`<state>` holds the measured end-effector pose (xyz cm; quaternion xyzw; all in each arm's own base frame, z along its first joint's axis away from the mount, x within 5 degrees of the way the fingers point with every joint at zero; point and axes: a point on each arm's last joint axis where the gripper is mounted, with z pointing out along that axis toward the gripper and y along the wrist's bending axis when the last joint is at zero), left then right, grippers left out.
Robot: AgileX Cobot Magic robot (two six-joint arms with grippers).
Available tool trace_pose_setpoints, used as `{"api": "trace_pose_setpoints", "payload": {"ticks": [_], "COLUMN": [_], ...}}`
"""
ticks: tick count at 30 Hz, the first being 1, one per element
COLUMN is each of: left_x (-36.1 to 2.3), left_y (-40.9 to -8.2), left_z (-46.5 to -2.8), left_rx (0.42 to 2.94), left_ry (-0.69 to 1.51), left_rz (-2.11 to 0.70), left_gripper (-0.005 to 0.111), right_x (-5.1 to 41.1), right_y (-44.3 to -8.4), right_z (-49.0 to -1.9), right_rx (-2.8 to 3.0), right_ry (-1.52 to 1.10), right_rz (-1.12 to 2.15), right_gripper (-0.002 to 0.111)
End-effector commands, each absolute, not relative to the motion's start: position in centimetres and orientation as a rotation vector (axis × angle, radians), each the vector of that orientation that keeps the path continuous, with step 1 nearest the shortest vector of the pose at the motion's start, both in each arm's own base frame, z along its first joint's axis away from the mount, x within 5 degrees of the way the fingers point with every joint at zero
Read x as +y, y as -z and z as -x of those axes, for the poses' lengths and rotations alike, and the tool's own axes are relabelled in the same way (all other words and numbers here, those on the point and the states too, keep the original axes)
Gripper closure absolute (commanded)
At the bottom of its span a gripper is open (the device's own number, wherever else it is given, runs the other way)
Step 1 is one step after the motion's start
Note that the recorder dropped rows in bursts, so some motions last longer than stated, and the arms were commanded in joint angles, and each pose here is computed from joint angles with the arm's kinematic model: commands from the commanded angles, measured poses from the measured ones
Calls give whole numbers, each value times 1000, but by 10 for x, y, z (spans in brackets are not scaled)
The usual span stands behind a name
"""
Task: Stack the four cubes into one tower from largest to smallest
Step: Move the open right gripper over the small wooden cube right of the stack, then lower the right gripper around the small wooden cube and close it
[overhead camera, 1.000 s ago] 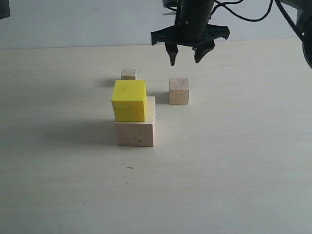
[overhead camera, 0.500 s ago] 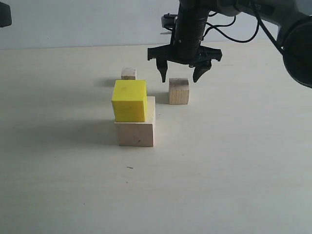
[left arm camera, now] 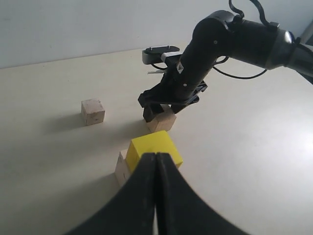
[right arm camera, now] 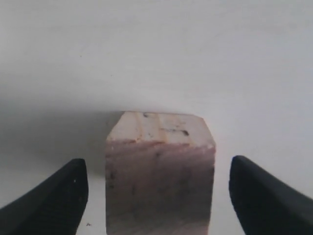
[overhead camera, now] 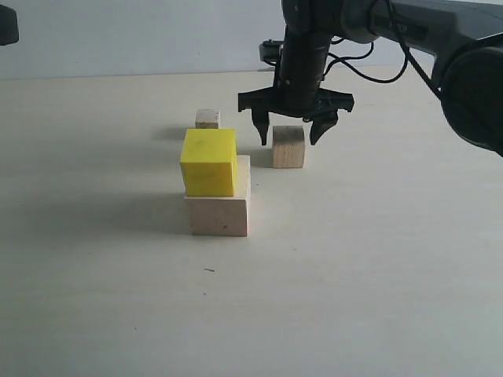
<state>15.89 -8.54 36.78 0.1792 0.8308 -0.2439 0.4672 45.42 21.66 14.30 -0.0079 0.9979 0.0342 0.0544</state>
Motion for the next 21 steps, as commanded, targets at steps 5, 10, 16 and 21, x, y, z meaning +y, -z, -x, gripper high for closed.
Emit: {"api": "trace_pose_setpoints", "payload": {"ticks": [5,10,16,21], "left_x": [-85,-85,-85,-85], "left_y": [-368,-367,-367,-366], "left_z": [-158,-158,-157,-157], "left_rx": [2037,2043,2053,2057], "left_ry": [592,595,598,599], "left_rz": [-444,-447,-454,-457], "left_gripper": [107,107,107,107], "right_x": [218,218,215,214], "right_y": [-146,-146,-145,-126], "right_z": [-460,-460,-460,-457], "right_rx": [2975,2976,2983,3050], "right_ry": [-133,-129,-90,-39], "right_rz": [50,74,85,101], "right_gripper": [44,50,50,50]}}
